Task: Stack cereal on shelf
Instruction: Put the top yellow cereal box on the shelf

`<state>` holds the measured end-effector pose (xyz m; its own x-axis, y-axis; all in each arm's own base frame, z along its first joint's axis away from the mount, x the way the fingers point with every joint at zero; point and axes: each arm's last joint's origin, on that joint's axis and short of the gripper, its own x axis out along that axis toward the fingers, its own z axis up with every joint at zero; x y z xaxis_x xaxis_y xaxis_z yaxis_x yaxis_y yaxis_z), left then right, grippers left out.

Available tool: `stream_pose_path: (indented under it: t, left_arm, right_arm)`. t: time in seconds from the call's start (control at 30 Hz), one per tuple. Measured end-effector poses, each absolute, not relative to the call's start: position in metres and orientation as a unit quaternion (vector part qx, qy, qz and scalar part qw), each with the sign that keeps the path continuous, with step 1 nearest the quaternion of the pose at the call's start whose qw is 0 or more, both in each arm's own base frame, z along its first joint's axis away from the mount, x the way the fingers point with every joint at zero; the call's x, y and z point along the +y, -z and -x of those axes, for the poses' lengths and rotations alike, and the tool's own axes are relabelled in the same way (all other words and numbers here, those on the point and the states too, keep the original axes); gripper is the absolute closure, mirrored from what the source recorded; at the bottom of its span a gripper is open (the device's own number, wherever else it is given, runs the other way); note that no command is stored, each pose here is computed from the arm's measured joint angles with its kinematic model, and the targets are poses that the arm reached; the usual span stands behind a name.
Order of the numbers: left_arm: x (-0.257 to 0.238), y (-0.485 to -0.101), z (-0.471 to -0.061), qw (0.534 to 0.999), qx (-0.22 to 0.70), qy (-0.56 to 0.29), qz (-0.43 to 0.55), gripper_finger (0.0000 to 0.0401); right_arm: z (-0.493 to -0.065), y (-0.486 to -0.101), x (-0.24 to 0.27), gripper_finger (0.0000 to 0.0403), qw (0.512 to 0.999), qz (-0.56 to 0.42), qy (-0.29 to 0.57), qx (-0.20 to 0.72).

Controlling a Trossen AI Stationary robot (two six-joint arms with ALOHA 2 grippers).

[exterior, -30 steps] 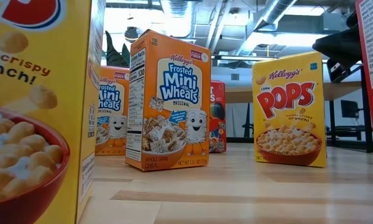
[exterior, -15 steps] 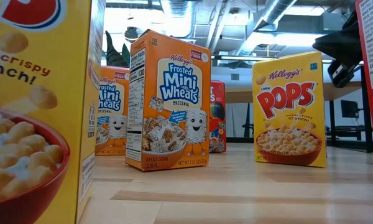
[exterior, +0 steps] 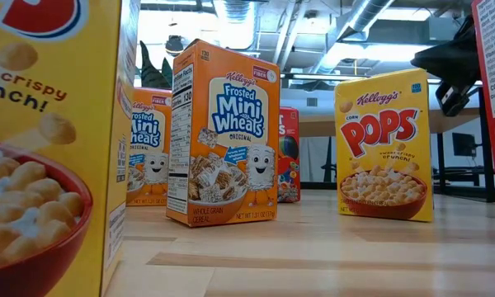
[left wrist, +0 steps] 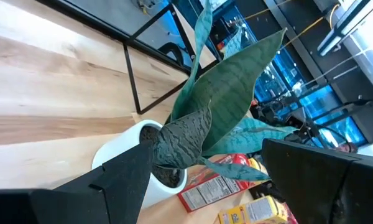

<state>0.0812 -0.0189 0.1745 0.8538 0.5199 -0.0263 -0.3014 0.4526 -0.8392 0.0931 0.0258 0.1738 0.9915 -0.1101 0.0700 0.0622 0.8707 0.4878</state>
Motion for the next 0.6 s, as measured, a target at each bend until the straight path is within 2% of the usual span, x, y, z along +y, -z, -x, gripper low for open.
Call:
stream_pose_path:
  t: [0.1,0.47,0.6]
  left_arm:
    - [-0.019,-0.176,-0.081,0.832,-0.127,-0.238,0.484,0.0108]
    - [-0.019,-0.187,-0.081,0.818,-0.161,-0.217,0.508,0.0108]
    - [-0.019,-0.191,-0.081,0.814,-0.169,-0.198,0.519,0.0108]
  right_arm:
    - [-0.092,-0.18,0.025,0.0346,0.965,-0.254,0.043,-0.054]
    - [-0.08,-0.229,0.02,0.0346,0.952,-0.239,0.024,-0.192]
    - [-0.071,-0.254,0.016,0.0333,0.95,-0.217,0.023,-0.223]
